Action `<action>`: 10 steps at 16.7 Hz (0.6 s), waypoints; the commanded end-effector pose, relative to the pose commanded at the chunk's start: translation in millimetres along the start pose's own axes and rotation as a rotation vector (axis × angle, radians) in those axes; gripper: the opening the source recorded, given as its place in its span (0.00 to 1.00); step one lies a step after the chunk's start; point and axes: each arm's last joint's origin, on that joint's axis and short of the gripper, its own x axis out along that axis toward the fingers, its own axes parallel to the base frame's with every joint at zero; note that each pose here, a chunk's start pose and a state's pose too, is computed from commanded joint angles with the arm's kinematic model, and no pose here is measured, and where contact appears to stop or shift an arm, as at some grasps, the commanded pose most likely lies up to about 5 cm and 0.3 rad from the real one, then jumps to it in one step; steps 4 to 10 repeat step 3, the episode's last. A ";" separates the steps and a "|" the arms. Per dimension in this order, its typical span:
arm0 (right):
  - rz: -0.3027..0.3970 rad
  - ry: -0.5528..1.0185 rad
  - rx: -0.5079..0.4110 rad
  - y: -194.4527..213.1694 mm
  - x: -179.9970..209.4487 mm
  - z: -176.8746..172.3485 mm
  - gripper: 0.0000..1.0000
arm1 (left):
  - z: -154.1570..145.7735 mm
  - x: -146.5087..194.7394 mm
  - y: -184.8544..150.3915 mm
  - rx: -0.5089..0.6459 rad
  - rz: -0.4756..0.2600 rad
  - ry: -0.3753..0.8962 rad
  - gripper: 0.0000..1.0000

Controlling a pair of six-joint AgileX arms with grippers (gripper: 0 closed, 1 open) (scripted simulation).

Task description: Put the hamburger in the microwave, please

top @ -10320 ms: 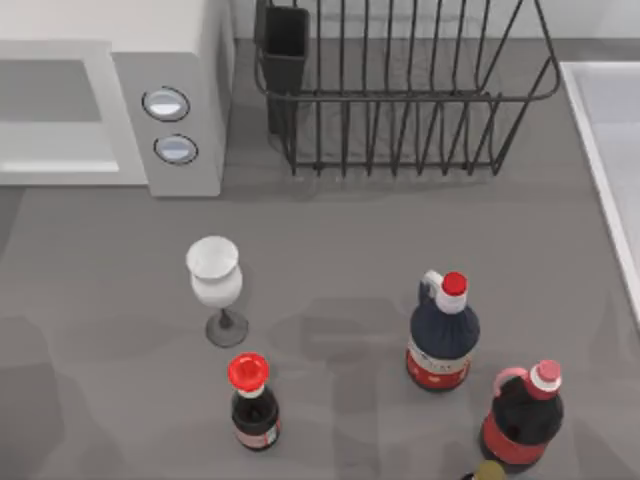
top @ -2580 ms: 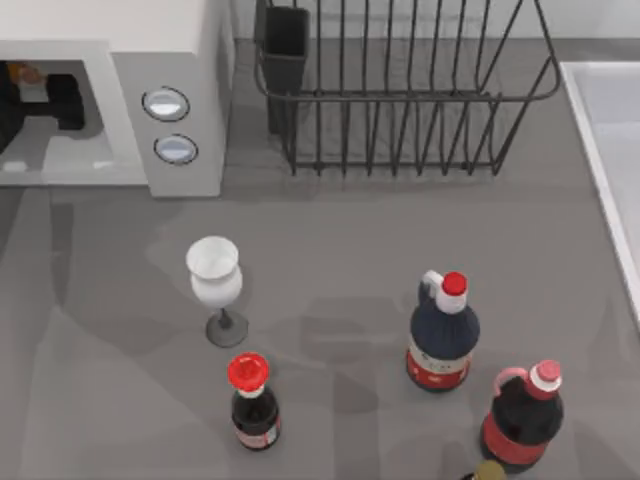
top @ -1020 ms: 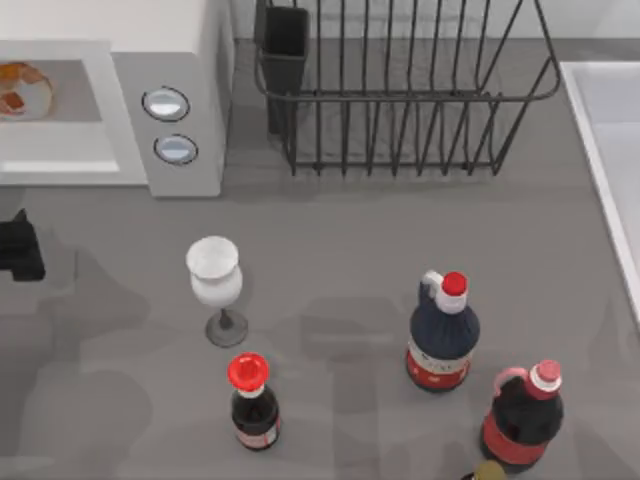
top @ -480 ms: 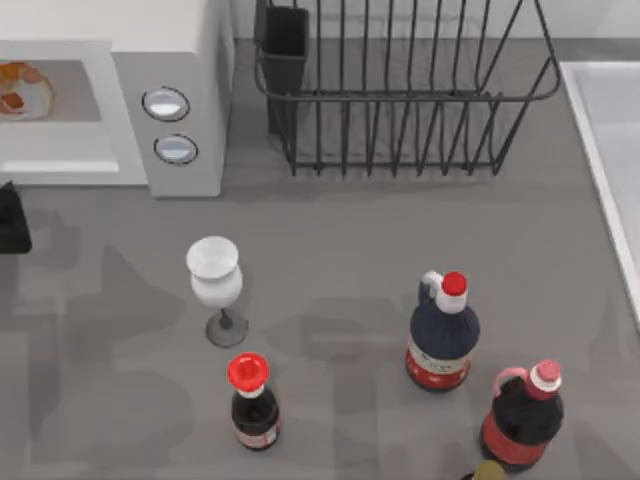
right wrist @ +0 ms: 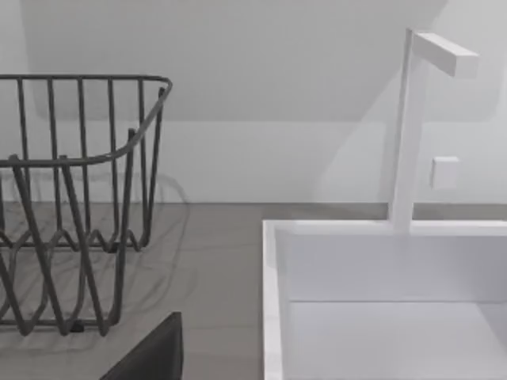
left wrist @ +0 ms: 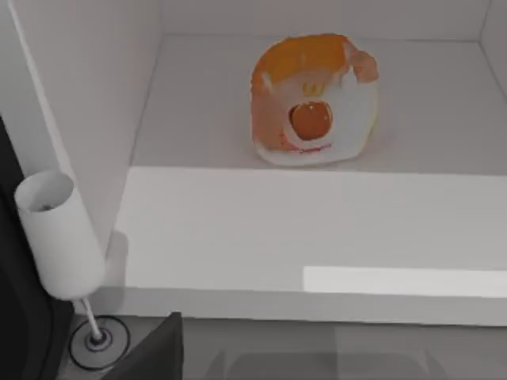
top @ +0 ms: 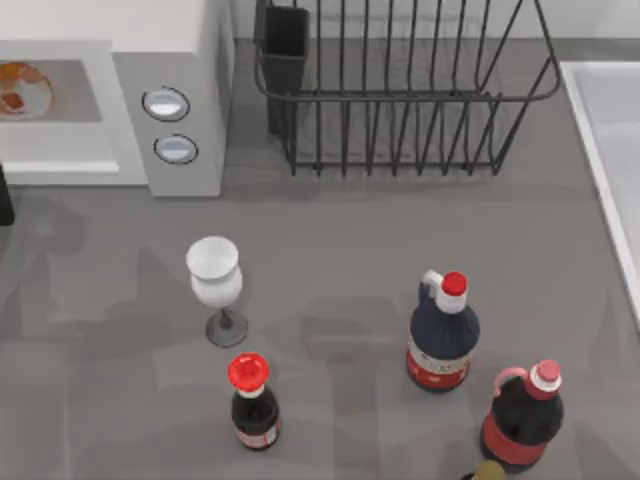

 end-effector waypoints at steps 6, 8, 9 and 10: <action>0.000 0.000 0.000 0.0 0.0 0.0 1.00 | 8.4 -4.8 -0.4 0.005 0.002 -0.015 1.00; 0.000 0.000 0.000 0.0 0.0 0.0 1.00 | 8.4 -4.8 -0.4 0.005 0.002 -0.015 1.00; 0.000 0.000 0.000 0.0 0.0 0.0 1.00 | 8.4 -4.8 -0.4 0.005 0.002 -0.015 1.00; 0.000 0.000 0.000 0.0 0.0 0.0 1.00 | 8.4 -4.8 -0.4 0.005 0.002 -0.015 1.00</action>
